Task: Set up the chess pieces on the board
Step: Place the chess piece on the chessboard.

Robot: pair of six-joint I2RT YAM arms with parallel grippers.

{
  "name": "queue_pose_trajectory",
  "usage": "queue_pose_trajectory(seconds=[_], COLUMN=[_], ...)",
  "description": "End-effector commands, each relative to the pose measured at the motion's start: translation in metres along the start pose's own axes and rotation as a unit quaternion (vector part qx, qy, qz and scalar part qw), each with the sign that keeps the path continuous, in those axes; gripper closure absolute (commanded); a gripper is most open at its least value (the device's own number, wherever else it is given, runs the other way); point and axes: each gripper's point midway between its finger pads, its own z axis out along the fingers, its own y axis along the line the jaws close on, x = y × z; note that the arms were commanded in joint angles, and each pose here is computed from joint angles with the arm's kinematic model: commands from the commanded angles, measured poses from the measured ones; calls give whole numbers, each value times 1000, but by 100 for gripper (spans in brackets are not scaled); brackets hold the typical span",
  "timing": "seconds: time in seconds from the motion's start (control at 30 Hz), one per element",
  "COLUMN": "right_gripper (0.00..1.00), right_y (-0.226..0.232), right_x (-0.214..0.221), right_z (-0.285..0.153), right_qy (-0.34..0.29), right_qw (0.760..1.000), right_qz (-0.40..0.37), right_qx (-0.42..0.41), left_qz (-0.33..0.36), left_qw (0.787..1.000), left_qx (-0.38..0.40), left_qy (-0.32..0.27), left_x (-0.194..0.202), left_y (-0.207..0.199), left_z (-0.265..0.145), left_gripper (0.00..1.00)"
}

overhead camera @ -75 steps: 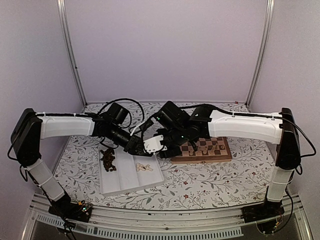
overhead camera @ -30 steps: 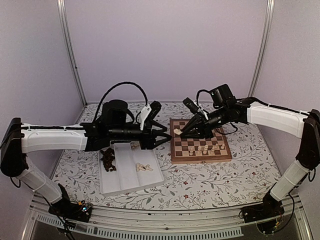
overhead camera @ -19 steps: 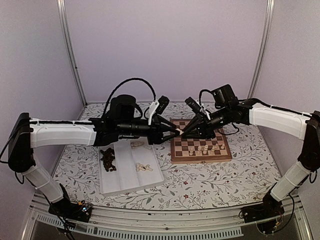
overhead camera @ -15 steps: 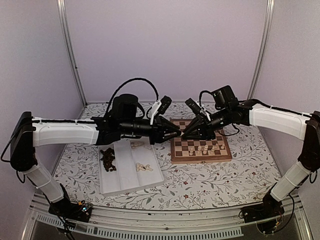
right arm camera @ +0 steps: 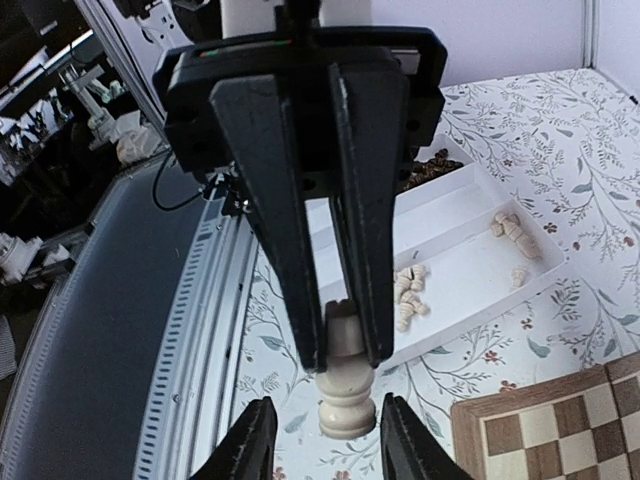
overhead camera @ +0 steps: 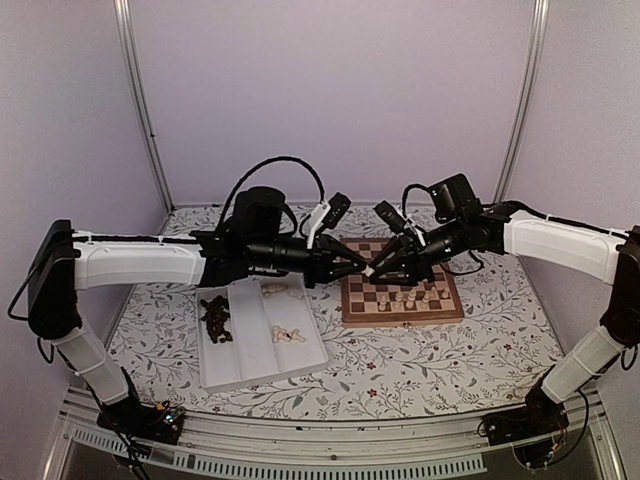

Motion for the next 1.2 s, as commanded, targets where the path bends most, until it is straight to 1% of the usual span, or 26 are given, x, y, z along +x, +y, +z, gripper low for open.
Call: queue_pose_trajectory(seconds=[0.0, 0.03, 0.17, 0.27, 0.33, 0.4, 0.53, 0.77, 0.93, 1.17], right_gripper=[57, 56, 55, 55, 55, 55, 55, 55, 55, 55], right_y=[-13, -19, -40, -55, -64, -71, -75, -77, -78, -77], right_x=[15, 25, 45, 57, 59, 60, 63, 65, 68, 69], right_z=[-28, -36, -86, -119, -139, -151, -156, -155, -155, -155], right_qy=[11, 15, -10, -39, -46, -48, -43, -41, -38, -35], right_qw=[998, 997, 988, 978, 968, 961, 957, 957, 957, 956], right_qz=[-6, 3, 28, 44, 46, 48, 47, 49, 48, 47], right_qx=[66, 81, 152, 201, 244, 268, 284, 283, 285, 286], left_qz=[5, 5, -2, -4, -8, -11, 10, 28, 38, 51], left_qw=[999, 998, 989, 982, 977, 973, 966, 951, 943, 937], left_qx=[-32, -46, -74, -75, -78, -83, -88, -117, -147, -159], left_qy=[38, 52, 130, 172, 196, 214, 242, 284, 296, 306], left_x=[12, 19, 57, 78, 89, 100, 112, 130, 134, 137], left_y=[16, 23, 40, 46, 51, 57, 62, 73, 87, 94], left_z=[11, 13, 24, 34, 39, 47, 62, 78, 81, 88], left_gripper=[99, 99, 99, 98, 98, 98, 98, 98, 98, 97])
